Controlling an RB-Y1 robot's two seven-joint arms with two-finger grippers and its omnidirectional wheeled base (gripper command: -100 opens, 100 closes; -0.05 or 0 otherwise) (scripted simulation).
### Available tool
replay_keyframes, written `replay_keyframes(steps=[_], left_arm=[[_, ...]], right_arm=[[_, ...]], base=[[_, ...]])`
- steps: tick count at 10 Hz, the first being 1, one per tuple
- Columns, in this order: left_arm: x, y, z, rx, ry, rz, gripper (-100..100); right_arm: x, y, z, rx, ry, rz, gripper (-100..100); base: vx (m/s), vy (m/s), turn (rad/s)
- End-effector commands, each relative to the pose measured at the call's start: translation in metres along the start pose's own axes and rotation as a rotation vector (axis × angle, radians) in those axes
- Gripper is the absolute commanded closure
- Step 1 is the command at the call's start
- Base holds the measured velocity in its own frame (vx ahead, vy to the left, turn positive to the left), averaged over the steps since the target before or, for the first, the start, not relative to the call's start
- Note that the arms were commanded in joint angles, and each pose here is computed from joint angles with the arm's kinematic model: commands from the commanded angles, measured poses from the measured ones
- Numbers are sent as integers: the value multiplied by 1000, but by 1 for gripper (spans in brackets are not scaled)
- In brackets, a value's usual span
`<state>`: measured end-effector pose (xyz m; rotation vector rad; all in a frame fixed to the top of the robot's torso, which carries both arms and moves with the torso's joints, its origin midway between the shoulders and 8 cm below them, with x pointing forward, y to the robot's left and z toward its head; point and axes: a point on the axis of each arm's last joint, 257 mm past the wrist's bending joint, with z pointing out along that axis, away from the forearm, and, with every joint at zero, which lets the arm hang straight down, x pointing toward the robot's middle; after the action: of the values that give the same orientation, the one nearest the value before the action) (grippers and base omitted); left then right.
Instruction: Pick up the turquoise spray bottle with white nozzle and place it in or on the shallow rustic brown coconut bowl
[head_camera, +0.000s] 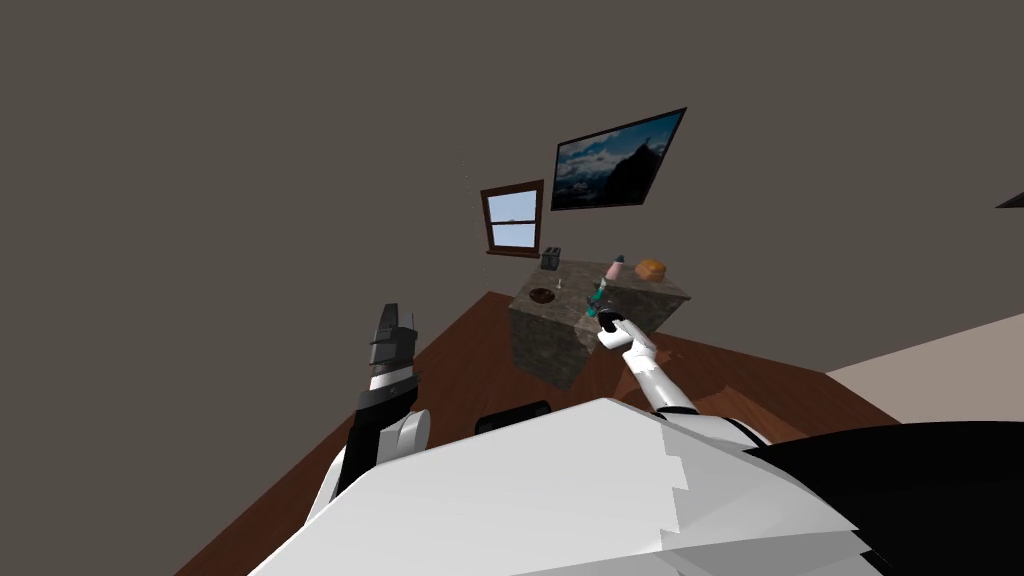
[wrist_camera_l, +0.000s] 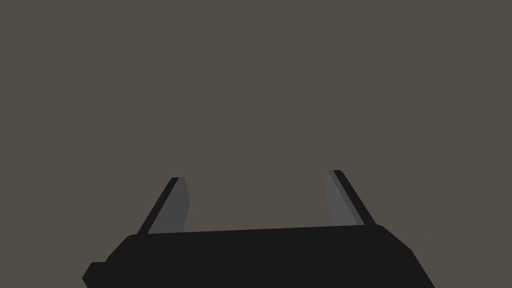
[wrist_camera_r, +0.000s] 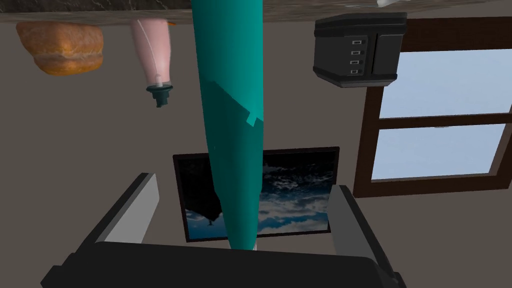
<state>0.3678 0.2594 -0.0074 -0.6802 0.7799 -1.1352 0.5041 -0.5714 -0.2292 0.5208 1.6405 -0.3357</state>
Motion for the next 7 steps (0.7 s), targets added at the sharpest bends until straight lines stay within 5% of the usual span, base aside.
replay_keyframes(steps=[1, 5, 6, 7], left_arm=[[0, 0, 0, 0, 0, 0, 0], [0, 0, 0, 0, 0, 0, 0], [0, 0, 0, 0, 0, 0, 0], [0, 0, 0, 0, 0, 0, 0]], right_arm=[[1, -14, 6, 42, 14, -37, -100], [0, -33, 13, 90, 30, -77, -100], [0, -34, 13, 93, 31, -79, 0], [0, -36, 13, 94, 31, -78, -100]], base=[[19, 88, -8], [12, 70, -5], [1, 6, 0], [100, -59, 6]])
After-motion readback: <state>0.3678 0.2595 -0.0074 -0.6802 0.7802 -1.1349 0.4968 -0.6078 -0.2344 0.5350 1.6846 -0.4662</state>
